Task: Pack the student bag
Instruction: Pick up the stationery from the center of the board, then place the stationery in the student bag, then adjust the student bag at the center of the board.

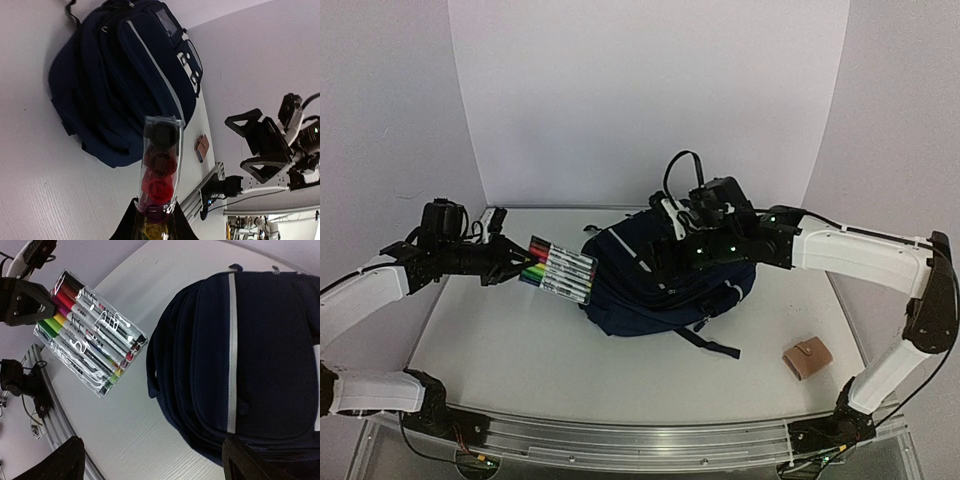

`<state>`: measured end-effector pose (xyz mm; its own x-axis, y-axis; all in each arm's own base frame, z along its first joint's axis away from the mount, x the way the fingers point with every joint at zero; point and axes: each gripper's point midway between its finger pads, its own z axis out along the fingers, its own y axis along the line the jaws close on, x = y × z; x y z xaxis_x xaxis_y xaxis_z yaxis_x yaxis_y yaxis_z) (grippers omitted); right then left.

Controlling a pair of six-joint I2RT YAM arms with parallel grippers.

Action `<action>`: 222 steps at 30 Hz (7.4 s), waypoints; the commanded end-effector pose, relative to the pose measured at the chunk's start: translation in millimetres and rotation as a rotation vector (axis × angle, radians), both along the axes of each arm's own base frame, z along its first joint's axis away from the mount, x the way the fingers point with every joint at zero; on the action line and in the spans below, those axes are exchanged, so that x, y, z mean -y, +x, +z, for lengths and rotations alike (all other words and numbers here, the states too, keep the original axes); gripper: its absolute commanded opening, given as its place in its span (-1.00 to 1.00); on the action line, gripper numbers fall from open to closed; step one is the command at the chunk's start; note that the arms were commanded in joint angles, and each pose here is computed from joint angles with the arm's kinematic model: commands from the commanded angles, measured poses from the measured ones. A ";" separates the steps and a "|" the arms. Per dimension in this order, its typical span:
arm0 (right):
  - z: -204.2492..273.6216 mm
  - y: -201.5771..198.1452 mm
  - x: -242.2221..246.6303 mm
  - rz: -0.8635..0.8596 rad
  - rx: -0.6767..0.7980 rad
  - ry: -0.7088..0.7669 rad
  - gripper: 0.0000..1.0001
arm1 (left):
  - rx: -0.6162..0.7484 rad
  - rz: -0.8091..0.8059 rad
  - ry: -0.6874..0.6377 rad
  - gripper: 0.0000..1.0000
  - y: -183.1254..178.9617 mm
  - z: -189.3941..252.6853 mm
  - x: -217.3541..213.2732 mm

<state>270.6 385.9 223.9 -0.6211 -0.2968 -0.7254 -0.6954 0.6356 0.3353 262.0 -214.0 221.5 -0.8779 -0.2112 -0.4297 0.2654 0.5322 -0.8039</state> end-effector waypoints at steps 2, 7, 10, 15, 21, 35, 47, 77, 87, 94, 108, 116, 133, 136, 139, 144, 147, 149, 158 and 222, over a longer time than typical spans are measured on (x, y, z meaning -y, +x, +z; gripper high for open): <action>9.4 49.7 -5.9 -0.205 0.252 -0.210 0.84 | -0.019 0.258 0.013 -1.00 31.8 11.2 -55.5; -10.4 69.5 -35.1 -0.204 0.315 -0.306 0.69 | -0.036 0.346 -0.021 -0.99 41.1 4.8 -68.0; -24.2 85.5 -45.3 -0.229 0.342 -0.356 0.61 | -0.037 0.365 -0.042 -1.00 40.9 2.2 -69.2; -59.7 106.6 -43.2 -0.288 0.382 -0.492 0.61 | -0.039 0.383 -0.047 -1.00 34.2 -2.7 -72.5; -100.6 117.8 -35.7 -0.312 0.404 -0.631 0.38 | -0.004 0.314 -0.097 -0.99 25.5 5.7 -63.0; 15.9 119.1 -34.3 -0.481 0.372 -0.272 -1.00 | 0.004 0.250 -0.181 -0.99 26.1 20.8 -33.2; 81.2 105.9 -33.1 -0.438 0.233 0.065 -1.00 | -0.019 0.203 -0.246 -1.00 43.9 14.1 16.6; 134.0 70.6 -37.2 -0.402 0.171 0.327 -1.00 | 0.056 0.140 -0.348 -1.00 155.8 2.0 175.5; 122.6 70.9 -35.1 -0.413 0.163 0.308 -1.00 | 0.071 0.160 -0.233 -0.62 172.7 -37.3 205.7; 120.6 70.2 -27.2 -0.431 0.177 0.292 -1.00 | 0.079 0.217 -0.029 0.17 164.7 -54.4 177.0; 120.7 70.1 -27.8 -0.427 0.178 0.292 -1.00 | 0.046 0.175 0.156 0.18 135.4 -71.6 165.8; 124.3 68.8 -25.0 -0.429 0.181 0.298 -1.00 | 0.033 0.124 0.146 -0.16 132.4 -80.9 193.0; 117.2 67.8 -7.3 -0.480 0.198 0.268 -1.00 | 0.203 -0.029 -0.046 -0.29 130.9 -46.7 251.6; 116.1 65.9 -0.3 -0.491 0.204 0.261 -1.00 | 0.252 0.006 0.015 0.14 122.7 -31.0 228.1; 113.8 59.5 8.2 -0.489 0.202 0.254 -0.88 | 0.253 0.039 0.095 0.34 104.2 -21.5 195.4; 108.8 46.5 33.3 -0.510 0.205 0.235 -0.26 | 0.198 0.113 0.254 0.51 68.9 -23.2 130.9; 105.4 38.9 53.7 -0.543 0.207 0.217 0.41 | 0.171 0.188 0.312 0.62 52.8 -19.0 90.1; 99.5 36.6 69.3 -0.571 0.200 0.195 0.64 | 0.156 0.227 0.321 0.69 48.0 -14.7 69.7; 19.4 67.6 142.9 -0.713 0.005 0.111 0.92 | 0.136 0.232 0.210 0.87 68.5 9.1 35.6; -74.1 56.7 141.8 -0.603 -0.308 0.107 0.89 | 0.115 -0.072 0.328 0.56 11.4 -69.2 76.3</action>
